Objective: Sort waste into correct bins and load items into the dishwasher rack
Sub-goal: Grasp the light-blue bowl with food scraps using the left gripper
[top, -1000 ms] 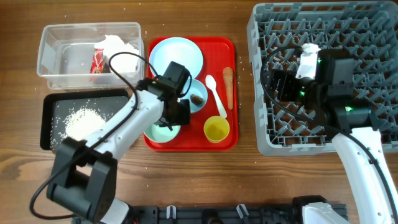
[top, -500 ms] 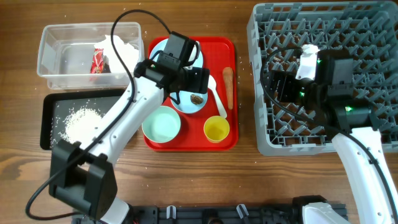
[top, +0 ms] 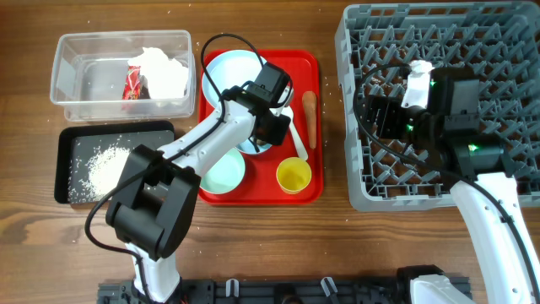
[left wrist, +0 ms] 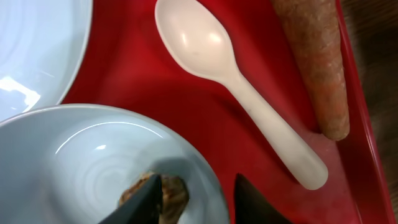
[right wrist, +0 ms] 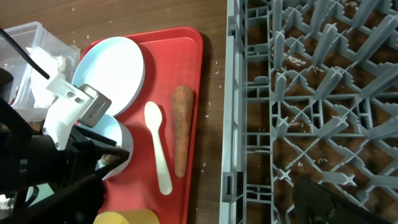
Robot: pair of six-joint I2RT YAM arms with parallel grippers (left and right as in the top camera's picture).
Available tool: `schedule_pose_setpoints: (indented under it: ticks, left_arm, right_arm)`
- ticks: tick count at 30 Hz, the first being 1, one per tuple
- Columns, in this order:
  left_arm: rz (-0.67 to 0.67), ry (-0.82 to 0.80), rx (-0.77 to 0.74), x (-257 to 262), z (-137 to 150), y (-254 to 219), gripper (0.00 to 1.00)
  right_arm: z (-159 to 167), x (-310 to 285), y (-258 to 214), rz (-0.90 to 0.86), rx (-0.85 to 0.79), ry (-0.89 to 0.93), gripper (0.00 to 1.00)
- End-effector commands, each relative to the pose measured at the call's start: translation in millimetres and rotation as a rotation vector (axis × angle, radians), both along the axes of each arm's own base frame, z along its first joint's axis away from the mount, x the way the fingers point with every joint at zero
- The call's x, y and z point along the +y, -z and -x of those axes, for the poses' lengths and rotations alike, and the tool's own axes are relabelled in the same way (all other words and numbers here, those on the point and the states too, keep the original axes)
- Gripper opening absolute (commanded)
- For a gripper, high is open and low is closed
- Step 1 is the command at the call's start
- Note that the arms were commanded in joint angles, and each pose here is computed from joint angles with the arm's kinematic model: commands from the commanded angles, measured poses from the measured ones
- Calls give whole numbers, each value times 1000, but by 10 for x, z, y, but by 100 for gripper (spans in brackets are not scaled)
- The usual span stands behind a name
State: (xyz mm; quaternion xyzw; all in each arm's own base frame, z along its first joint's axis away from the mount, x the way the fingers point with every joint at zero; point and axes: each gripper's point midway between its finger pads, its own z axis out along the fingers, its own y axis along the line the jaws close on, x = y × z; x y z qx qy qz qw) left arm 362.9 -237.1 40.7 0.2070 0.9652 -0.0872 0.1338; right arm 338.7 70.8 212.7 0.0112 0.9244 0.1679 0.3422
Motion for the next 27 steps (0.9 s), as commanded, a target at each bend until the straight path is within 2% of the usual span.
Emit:
schedule_pose_setpoints:
  ticks: [1,6,14,16,18,22,27]
  left_arm:
    - [-25,-5,-7,28,-31,54,24]
    - [-14,-20,-16,10,-61,42,10]
    - [-19,-56,-15,3,-121,205,9]
    - [-17,-56,-18,-1,-128,201,4]
    - [-13,-60,-21,-5,-135,169,4]
    - [35,-139,-42,-41,-188,-248,4]
    - [128,-255,-103,63,-165,-1221,4]
  right_arm:
    - [-39,-42,-60,9,-15,22,100]
    - [-38,-42,-60,9,-15,22,100]
    - [-22,-43,-45,9,-5,22,100]
    - [-22,-43,-45,10,-6,22,100]
    - [-25,-56,-42,15,-6,27,100]
    - [-22,-55,-40,15,-5,27,100]
    - [-22,-55,-39,15,-4,27,100]
